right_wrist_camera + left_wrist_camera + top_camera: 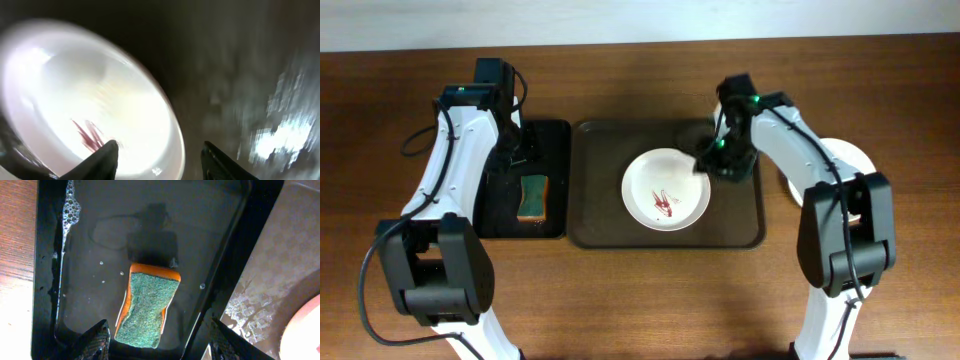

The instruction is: Clean dirty plates on tray and stack at the side

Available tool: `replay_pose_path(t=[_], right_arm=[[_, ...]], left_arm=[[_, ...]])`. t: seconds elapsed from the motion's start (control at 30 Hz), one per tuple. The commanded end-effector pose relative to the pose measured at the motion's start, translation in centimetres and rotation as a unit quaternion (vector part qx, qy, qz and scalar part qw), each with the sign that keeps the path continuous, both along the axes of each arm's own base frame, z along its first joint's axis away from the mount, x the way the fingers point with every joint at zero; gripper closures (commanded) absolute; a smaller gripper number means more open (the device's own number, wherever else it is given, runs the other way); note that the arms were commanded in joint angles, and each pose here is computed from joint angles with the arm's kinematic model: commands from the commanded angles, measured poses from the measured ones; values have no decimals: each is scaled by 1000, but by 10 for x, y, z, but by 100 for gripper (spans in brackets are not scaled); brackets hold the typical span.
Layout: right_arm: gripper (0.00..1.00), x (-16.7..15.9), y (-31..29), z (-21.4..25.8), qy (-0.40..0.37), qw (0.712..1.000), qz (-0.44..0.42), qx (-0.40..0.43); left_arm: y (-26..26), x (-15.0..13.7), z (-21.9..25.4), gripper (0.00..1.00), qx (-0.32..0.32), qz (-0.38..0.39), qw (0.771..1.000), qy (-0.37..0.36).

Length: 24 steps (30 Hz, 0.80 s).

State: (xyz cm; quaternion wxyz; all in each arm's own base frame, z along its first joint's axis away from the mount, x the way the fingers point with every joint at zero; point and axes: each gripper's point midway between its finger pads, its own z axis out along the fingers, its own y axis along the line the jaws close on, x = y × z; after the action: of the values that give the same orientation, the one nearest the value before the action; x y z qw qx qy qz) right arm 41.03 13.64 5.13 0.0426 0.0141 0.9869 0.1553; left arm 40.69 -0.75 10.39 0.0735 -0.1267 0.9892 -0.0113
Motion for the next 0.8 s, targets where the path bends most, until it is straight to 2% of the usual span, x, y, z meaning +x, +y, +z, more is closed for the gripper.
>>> replay_pose_path(t=[0.0, 0.27, 0.57, 0.77], right_arm=[[51, 22, 0, 13, -83, 991, 107, -18], [55, 27, -9, -25, -68, 988, 131, -52], [70, 19, -2, -33, -48, 989, 135, -33], [83, 1, 1, -47, -22, 989, 141, -27]], left_arm=[[-1, 0, 3, 39, -5, -3, 1000, -3], [-1, -1, 2, 39, -4, -3, 1000, -1], [-1, -1, 3, 39, -4, -3, 1000, -1], [-1, -1, 3, 39, -4, -3, 1000, -1]])
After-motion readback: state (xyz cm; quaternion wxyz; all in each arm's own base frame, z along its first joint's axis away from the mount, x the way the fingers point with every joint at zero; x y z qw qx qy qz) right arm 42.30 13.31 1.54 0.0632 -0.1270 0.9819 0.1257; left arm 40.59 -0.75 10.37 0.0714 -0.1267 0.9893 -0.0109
